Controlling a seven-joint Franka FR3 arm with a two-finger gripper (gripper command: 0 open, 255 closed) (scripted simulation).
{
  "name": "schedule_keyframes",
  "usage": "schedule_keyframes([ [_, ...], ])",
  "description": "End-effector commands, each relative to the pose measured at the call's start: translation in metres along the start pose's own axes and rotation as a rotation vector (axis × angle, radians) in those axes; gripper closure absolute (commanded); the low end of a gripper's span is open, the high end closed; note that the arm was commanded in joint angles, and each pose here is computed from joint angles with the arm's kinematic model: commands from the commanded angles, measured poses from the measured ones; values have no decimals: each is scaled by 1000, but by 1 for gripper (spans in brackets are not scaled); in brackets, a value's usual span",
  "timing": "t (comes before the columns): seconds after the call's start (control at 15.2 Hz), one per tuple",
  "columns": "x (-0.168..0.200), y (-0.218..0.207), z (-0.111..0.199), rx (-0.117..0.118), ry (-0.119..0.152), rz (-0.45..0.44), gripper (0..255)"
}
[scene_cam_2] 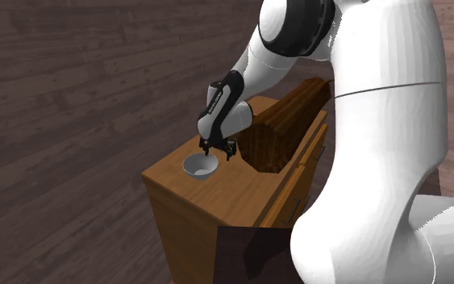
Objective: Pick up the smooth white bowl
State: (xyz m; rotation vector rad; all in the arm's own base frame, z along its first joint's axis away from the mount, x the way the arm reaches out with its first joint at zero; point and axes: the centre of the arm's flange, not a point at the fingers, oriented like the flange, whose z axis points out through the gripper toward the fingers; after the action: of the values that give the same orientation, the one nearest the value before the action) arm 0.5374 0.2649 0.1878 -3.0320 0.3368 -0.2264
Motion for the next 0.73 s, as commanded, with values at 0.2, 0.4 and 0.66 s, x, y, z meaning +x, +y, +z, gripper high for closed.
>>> schedule_keyframes([
  [0.2, -1, 1, 27, 2, 0, 2, 0],
  [0.4, -3, 2, 40, 2, 0, 2, 0],
  [0.66, -3, 2, 40, 2, 0, 2, 255],
])
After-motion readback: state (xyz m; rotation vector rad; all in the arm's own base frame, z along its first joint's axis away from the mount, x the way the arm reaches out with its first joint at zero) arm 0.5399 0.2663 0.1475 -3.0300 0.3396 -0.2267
